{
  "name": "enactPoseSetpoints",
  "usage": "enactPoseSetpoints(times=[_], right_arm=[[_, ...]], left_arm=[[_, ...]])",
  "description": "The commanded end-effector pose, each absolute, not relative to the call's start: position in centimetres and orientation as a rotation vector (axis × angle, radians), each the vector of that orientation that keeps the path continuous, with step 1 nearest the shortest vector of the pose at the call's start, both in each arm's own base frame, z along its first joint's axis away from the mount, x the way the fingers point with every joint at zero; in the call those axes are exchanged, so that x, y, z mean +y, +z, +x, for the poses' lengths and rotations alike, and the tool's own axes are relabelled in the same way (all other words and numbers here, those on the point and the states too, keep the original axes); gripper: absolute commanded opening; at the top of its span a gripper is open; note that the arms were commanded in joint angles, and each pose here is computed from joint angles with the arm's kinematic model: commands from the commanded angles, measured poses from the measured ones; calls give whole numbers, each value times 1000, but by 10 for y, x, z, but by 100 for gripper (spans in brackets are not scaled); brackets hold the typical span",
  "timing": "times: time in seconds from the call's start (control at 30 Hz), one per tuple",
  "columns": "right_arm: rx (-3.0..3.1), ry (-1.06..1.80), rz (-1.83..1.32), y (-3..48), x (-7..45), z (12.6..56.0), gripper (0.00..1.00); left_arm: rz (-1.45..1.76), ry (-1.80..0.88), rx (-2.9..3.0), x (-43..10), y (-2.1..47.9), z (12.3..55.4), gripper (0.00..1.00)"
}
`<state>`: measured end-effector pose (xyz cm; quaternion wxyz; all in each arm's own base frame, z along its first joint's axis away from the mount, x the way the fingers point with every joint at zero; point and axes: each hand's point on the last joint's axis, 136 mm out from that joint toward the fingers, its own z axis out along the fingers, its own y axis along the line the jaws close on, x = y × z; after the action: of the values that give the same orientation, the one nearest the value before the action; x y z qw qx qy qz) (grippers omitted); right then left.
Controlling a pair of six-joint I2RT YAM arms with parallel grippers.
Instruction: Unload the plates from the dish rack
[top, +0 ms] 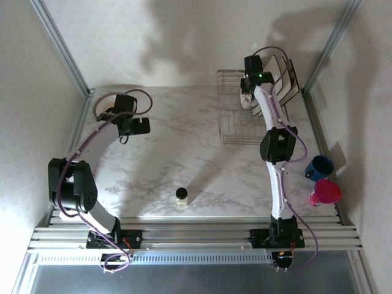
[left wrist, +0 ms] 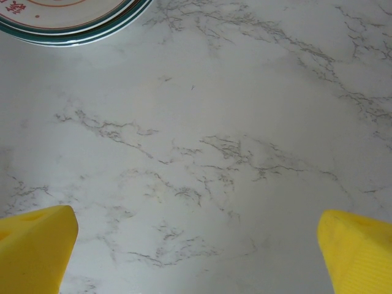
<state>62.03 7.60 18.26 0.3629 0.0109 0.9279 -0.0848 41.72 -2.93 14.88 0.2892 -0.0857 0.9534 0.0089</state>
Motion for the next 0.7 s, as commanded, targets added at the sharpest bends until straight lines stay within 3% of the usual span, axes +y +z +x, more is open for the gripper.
enactPoseSetpoints(times=[0.0, 0.43, 0.67], right_arm=[[2264, -149, 3, 268, 92, 600, 0], [2199, -101, -37, 345, 91, 541, 0], [2199, 116, -45, 343, 107, 501, 0]], left_arm=[[-202, 61, 2551, -28, 153, 411, 100], [-202, 39, 2534, -30, 159, 412, 100], [-203, 35, 2534, -30, 157, 411, 100]])
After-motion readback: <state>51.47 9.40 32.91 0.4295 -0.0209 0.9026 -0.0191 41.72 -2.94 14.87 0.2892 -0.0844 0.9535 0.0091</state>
